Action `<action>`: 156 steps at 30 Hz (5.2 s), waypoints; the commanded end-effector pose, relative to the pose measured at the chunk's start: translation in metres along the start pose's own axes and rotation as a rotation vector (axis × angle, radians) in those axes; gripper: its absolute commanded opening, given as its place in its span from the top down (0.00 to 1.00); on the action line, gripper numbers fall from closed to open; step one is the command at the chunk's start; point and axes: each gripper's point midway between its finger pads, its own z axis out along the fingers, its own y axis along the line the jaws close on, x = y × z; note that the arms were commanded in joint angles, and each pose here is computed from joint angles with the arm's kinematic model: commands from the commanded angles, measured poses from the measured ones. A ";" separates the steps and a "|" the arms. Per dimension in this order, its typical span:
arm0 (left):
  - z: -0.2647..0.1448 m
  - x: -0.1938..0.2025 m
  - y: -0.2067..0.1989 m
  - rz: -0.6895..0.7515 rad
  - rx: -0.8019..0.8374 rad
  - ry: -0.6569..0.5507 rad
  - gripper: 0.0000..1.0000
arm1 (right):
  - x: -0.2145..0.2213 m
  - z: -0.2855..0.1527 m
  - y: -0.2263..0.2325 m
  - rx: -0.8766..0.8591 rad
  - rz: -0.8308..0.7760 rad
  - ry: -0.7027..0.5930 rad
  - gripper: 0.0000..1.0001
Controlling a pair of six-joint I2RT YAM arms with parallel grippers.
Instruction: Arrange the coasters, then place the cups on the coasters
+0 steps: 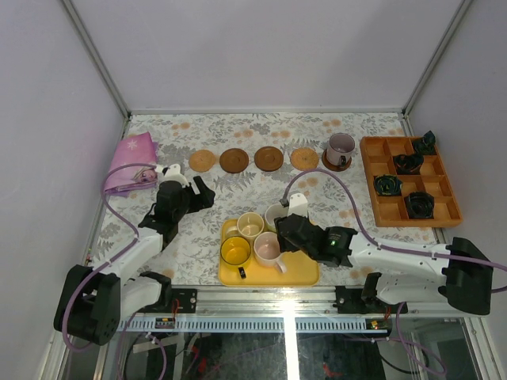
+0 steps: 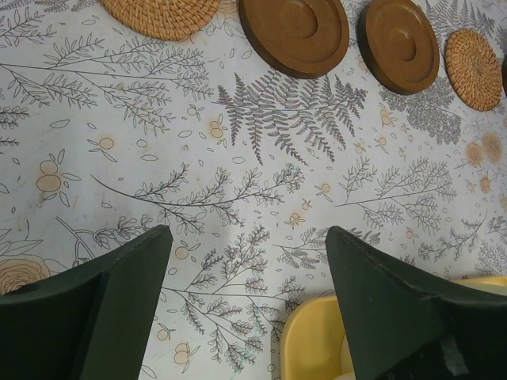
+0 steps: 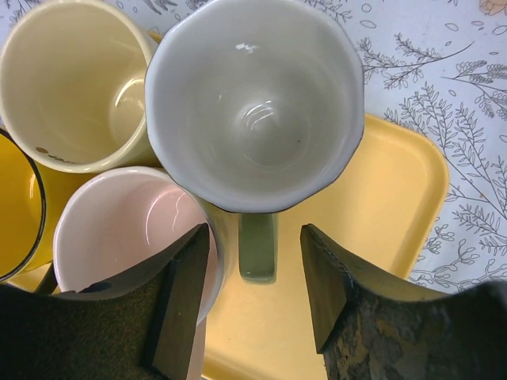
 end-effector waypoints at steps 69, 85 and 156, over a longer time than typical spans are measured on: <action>0.008 -0.006 -0.009 -0.016 0.038 -0.027 0.21 | -0.144 -0.039 -0.056 0.392 -0.044 -0.450 1.00; 0.011 -0.005 -0.005 -0.001 0.014 -0.009 0.21 | -0.224 0.044 -0.135 0.423 0.103 -0.382 1.00; 0.016 -0.002 -0.003 -0.002 0.004 0.002 0.20 | -0.233 0.135 -0.191 0.418 0.164 -0.238 1.00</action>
